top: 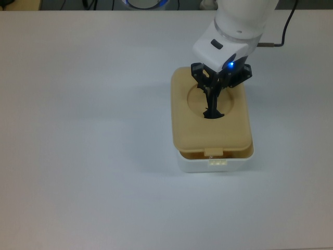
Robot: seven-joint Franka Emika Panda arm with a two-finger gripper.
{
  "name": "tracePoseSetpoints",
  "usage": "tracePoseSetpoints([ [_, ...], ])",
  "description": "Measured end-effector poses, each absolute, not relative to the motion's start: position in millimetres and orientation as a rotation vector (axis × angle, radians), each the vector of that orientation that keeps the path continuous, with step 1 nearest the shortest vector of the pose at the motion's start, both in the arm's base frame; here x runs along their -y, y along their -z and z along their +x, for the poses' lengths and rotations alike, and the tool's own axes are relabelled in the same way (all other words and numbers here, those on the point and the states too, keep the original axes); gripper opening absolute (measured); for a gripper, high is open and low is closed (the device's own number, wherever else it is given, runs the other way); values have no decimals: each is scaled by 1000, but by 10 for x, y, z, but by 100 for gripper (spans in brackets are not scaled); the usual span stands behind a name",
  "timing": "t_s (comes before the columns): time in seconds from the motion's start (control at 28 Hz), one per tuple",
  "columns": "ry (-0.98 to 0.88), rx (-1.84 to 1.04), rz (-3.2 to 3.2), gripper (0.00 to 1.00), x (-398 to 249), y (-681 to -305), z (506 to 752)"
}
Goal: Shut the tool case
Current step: 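Press the lid down onto the box and open the gripper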
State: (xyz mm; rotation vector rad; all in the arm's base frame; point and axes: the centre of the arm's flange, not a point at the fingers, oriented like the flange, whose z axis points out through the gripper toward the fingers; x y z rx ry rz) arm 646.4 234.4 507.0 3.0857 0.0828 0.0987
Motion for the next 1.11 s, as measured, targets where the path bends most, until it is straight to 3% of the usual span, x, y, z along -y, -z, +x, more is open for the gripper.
tracePoseSetpoints([
  [0.04, -103, -74, 3087, 14, -2348, -5052, 6476],
  [0.46, -106, -62, 3069, 58, -2453, -4953, 6478],
  [0.82, -95, -58, 3066, 99, -2441, -5006, 6446],
  [1.11, -13, -86, 3041, 100, -2373, -5155, 6308],
])
